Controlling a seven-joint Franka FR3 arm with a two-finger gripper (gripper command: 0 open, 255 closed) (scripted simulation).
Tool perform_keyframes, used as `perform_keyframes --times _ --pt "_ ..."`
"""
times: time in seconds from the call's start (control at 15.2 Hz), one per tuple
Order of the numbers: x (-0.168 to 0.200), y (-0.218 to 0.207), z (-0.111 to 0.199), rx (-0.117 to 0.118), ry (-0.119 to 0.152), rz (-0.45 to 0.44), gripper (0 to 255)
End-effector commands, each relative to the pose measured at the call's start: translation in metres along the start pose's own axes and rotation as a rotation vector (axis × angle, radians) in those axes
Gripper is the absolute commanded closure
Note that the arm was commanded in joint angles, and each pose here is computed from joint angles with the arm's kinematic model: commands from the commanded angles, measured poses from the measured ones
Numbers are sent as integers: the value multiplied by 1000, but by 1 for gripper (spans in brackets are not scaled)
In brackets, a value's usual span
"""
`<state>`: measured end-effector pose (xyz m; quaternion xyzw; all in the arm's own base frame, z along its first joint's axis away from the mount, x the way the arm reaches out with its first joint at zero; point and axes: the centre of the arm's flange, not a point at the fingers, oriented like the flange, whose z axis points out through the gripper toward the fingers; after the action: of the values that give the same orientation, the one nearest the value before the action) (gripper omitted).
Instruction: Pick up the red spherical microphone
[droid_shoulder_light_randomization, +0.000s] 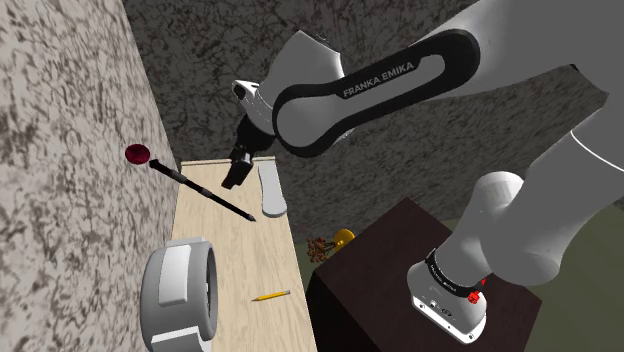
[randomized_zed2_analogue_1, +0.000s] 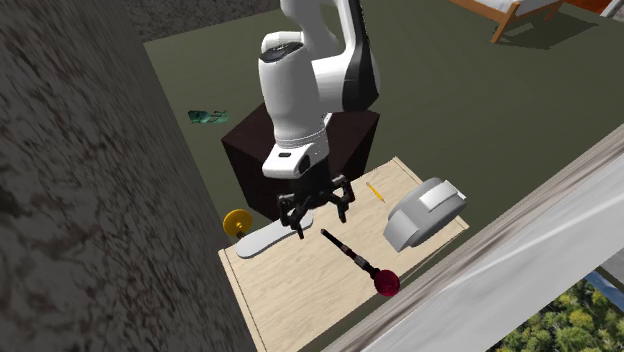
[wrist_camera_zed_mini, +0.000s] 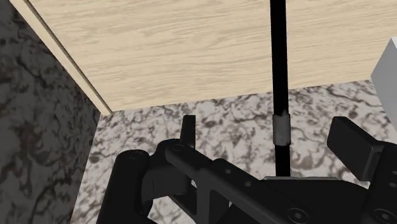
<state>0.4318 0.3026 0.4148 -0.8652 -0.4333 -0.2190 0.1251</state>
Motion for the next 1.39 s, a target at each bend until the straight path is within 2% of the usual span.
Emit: perform_keyframes --times 0.0,0.13,0.59,0.73,0.79,1.32 --pt "11 -18 15 22 30 -55 0" --pt "17 -27 24 37 48 -90 0" --pt "-2 -26 59 37 48 -90 0" --pt "-2 -26 59 37 48 -90 0" --pt "-3 -26 59 37 48 -90 255" --pt "-3 -26 59 37 48 -90 255"
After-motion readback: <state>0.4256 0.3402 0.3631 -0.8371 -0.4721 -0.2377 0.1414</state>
